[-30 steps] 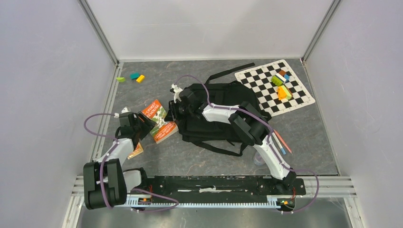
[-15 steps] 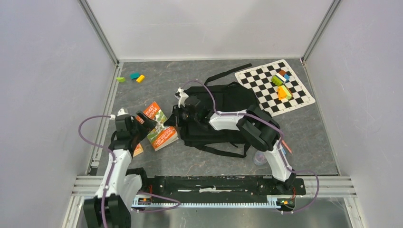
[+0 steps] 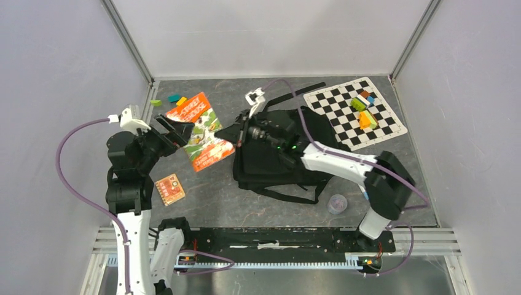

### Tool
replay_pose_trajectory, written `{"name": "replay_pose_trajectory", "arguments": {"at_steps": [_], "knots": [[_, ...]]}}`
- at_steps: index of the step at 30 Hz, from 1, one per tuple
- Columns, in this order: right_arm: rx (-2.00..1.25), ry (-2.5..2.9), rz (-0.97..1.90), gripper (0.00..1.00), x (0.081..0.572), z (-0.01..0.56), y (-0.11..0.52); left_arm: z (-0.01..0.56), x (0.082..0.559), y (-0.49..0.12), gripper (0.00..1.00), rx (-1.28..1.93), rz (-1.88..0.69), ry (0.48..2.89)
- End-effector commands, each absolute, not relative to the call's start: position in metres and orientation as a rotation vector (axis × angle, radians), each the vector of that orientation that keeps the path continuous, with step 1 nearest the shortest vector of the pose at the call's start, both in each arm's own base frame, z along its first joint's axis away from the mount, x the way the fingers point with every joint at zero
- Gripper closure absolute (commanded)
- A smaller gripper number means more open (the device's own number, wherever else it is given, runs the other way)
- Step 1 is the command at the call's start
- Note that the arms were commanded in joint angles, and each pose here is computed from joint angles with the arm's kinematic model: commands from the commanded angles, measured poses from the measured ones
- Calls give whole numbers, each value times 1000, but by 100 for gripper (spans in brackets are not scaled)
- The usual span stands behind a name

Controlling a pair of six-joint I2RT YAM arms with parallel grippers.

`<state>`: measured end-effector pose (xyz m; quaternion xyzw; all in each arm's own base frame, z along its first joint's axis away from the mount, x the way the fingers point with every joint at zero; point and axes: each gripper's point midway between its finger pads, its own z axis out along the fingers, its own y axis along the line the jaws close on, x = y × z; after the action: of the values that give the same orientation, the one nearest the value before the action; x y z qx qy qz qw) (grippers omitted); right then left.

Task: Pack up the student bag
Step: Pick up the book from the center of the board.

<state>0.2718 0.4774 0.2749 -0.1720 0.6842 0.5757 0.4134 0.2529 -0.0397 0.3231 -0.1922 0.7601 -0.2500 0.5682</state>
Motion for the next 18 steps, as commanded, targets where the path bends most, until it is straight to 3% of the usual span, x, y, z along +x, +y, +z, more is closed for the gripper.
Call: {"name": "replay_pose_trajectory", "arguments": {"at_steps": [1,9,18], "knots": [[-352,1450,1388,100,284,355,418,353,224,-79,0,-238,-772,1799],[-282,1403,1241,100,275,360,330,358,202,-118,0,-30,-1036,1816],[-313,1311,1367,100,234,378,316,341,206,-132,0,30,-1174,1833]]}}
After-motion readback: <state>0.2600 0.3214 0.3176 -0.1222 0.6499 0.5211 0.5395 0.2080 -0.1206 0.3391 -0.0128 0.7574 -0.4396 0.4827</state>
